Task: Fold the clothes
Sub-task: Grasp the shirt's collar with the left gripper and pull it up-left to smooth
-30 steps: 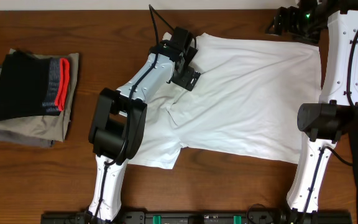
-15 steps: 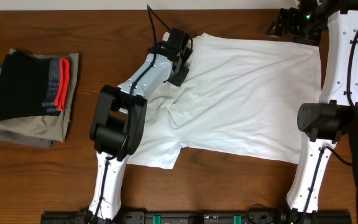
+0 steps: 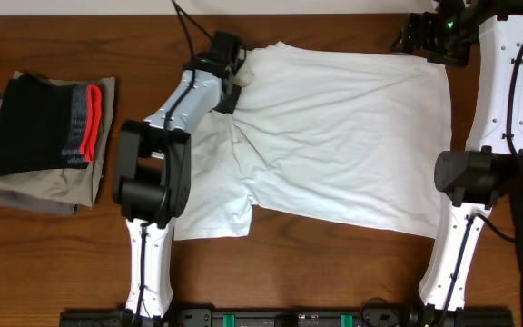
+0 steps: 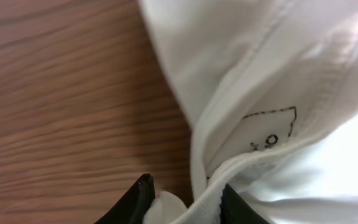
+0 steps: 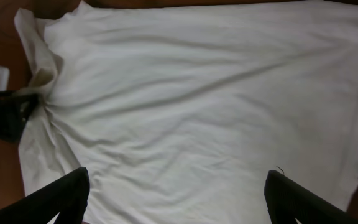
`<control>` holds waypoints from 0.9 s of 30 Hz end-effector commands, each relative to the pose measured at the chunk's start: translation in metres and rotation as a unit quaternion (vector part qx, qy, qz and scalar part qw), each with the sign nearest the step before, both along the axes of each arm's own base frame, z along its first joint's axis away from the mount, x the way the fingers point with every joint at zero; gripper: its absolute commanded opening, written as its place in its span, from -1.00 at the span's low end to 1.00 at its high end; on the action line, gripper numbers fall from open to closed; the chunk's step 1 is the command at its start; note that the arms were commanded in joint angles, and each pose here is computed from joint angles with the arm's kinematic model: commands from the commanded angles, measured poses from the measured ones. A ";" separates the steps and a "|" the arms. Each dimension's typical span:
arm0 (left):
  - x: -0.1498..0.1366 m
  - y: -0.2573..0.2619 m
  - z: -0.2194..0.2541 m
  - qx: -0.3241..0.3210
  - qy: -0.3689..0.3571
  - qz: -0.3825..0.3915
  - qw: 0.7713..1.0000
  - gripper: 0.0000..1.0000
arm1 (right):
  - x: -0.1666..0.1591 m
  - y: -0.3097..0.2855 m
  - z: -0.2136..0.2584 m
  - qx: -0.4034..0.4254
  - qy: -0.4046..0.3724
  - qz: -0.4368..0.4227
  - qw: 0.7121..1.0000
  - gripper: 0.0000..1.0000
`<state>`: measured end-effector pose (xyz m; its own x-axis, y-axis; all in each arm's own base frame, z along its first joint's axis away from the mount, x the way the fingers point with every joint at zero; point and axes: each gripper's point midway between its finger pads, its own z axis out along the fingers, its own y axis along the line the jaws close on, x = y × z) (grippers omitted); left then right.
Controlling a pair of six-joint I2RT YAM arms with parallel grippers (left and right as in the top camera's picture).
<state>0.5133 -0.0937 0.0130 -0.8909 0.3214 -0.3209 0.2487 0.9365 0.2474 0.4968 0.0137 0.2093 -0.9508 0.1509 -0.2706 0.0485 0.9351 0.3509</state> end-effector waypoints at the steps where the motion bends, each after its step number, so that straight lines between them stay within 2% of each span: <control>1: 0.013 0.022 0.036 0.019 -0.044 0.033 0.998 -0.39 | 0.000 0.007 0.004 -0.007 -0.008 0.015 1.000 0.76; 8: 0.016 0.072 0.050 0.077 -0.062 0.085 0.992 -0.38 | -0.001 0.012 0.004 -0.007 -0.008 0.019 1.000 0.76; 11: 0.015 0.099 0.055 0.102 -0.072 0.132 0.983 -0.37 | -0.001 0.014 0.004 -0.008 -0.007 0.021 1.000 0.76; 13: 0.014 0.114 0.058 0.112 -0.076 0.151 0.979 -0.10 | -0.001 0.014 0.004 -0.008 -0.007 0.021 1.000 0.76; 16: 0.012 0.135 0.068 0.126 -0.091 0.193 0.969 -0.10 | -0.001 0.015 0.004 -0.008 -0.007 0.023 1.000 0.76; 24: 0.000 0.155 0.097 0.108 -0.113 0.257 0.954 -0.10 | -0.004 0.021 0.003 -0.008 -0.002 0.029 1.000 0.77; 27: -0.009 0.149 0.107 0.092 -0.104 0.255 0.957 0.12 | -0.006 0.027 0.002 -0.007 0.001 0.034 0.999 0.77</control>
